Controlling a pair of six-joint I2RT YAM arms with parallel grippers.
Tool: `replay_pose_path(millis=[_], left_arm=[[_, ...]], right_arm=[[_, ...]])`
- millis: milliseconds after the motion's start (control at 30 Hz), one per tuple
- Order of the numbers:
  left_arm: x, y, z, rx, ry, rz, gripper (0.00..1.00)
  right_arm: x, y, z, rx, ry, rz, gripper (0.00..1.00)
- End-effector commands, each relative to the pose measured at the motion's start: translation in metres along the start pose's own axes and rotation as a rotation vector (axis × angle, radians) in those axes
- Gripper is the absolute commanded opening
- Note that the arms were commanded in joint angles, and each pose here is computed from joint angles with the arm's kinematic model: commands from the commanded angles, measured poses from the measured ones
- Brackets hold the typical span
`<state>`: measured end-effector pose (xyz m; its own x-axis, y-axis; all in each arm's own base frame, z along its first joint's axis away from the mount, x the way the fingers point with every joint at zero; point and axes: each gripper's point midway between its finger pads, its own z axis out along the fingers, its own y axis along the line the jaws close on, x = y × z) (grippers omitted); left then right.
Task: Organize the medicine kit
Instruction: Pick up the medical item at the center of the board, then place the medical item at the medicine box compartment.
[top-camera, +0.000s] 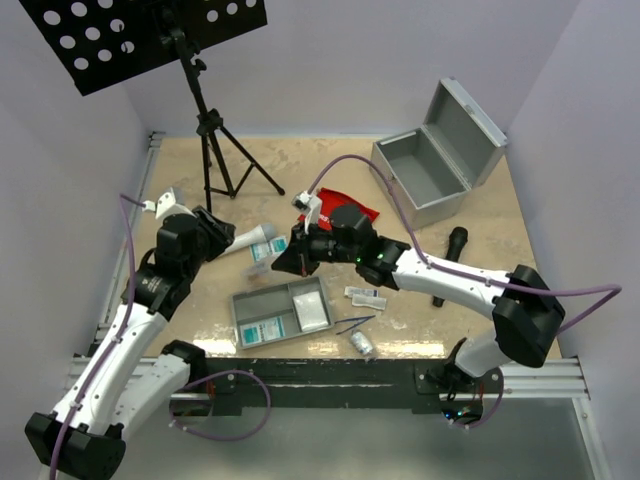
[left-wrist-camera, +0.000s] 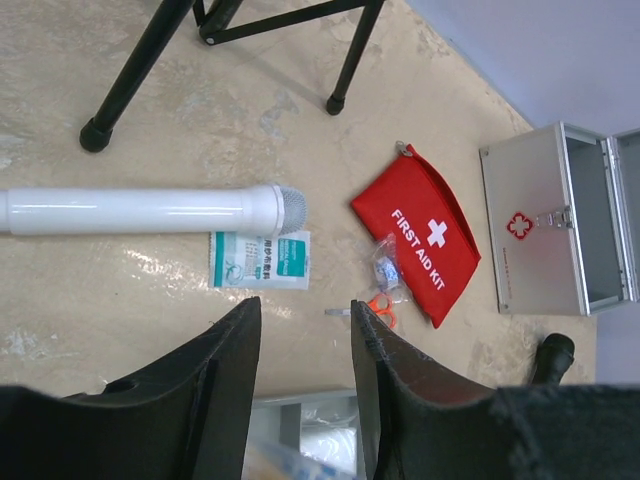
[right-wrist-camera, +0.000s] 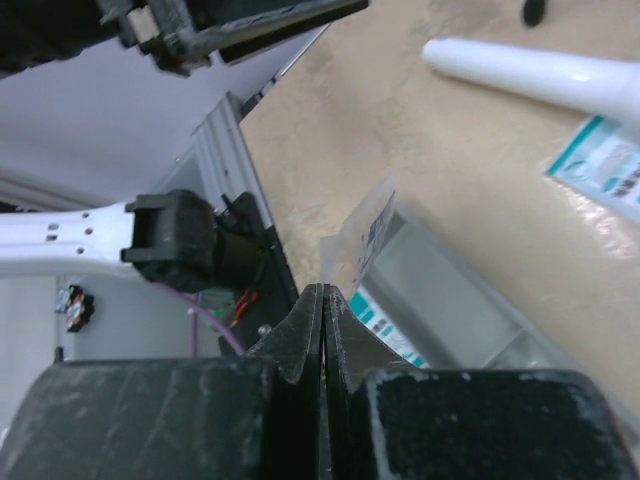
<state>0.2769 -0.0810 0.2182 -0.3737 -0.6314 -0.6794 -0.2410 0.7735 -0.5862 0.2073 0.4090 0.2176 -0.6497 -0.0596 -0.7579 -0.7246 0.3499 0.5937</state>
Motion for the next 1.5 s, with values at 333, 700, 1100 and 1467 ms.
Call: replay_pose_path(millis=[333, 700, 1100, 1467], left_arm=[[-0.020, -0.003, -0.019, 0.003, -0.062, -0.037, 0.46], [-0.012, 0.002, -0.017, -0.003, -0.044, -0.039, 0.46], [0.000, 0.007, -0.010, -0.008, -0.012, -0.039, 0.46], [0.007, 0.010, -0.007, -0.008, 0.004, -0.043, 0.46]], right_arm=[[0.011, 0.080, 0.032, -0.193, 0.031, 0.024, 0.00], [0.049, 0.057, 0.053, -0.177, 0.121, 0.063, 0.00], [0.080, -0.010, 0.055, -0.037, 0.155, 0.109, 0.00], [0.078, -0.012, 0.064, 0.024, 0.175, 0.088, 0.00]])
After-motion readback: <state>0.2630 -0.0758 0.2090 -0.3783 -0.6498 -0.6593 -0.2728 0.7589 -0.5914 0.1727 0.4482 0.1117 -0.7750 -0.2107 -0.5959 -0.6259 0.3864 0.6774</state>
